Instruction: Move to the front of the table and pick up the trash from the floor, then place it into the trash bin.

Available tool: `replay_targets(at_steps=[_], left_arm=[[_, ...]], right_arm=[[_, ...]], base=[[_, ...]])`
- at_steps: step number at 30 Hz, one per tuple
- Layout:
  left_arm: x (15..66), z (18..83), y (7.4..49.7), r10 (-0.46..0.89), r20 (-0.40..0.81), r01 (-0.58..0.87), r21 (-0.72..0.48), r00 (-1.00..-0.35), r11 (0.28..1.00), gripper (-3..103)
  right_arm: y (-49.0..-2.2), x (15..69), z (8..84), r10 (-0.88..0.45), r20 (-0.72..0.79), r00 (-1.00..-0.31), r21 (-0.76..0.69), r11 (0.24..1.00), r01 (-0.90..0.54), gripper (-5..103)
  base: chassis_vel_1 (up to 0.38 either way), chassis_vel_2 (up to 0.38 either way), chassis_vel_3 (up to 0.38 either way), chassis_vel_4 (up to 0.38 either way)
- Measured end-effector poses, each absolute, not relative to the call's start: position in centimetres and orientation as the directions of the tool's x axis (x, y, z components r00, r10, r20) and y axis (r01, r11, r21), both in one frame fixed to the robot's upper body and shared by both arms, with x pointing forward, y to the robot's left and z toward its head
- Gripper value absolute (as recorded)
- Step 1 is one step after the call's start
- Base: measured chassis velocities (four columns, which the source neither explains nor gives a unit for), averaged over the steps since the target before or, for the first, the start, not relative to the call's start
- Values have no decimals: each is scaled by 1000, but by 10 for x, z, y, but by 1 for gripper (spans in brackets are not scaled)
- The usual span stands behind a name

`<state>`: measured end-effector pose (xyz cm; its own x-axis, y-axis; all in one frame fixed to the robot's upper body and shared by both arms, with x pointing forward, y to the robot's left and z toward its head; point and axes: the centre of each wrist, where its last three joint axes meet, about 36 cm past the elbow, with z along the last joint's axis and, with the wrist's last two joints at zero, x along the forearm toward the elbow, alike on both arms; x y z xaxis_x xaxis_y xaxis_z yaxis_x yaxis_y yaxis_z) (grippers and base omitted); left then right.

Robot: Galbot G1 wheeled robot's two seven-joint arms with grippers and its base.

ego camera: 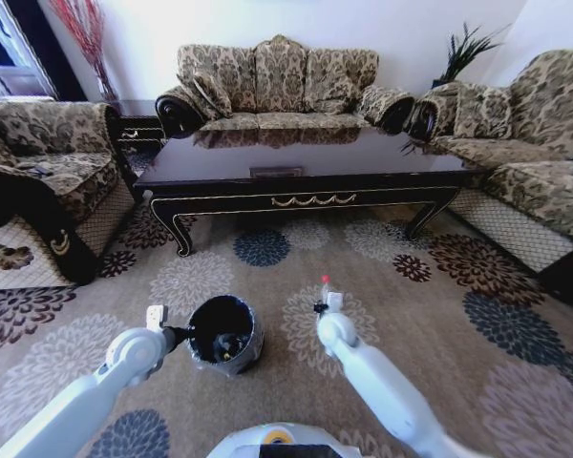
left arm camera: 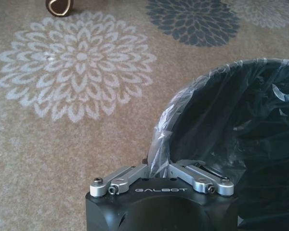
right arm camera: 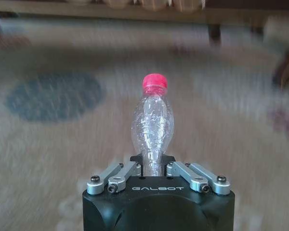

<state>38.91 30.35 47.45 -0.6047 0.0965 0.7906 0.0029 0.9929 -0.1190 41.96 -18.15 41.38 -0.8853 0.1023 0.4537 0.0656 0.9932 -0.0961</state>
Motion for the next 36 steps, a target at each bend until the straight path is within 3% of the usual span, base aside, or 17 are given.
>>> replay_targets(at_steps=[4, 9, 24, 36], left_arm=[[390, 471, 297, 111, 795, 22, -123, -596, 992, 0], [396, 466, 280, 140, 800, 61, -128, -584, 990, 0], [422, 454, 236, 197, 805, 142, -141, -559, 980, 0], [431, 453, 197, 254, 801, 210, -164, -542, 964, 0]], right_arm=[[-188, 395, 426, 30, 344, -938, -138, 990, -19, 18], [-176, 362, 451, -71, 289, -955, -60, 994, -93, 18], [-171, 302, 497, -378, 192, -906, 176, 921, -347, 18], [-160, 283, 493, -482, 182, -857, 259, 864, -431, 18]], base=[[0, 0, 0, 0], [0, 0, 0, 0], [0, 0, 0, 0], [0, 0, 0, 0]])
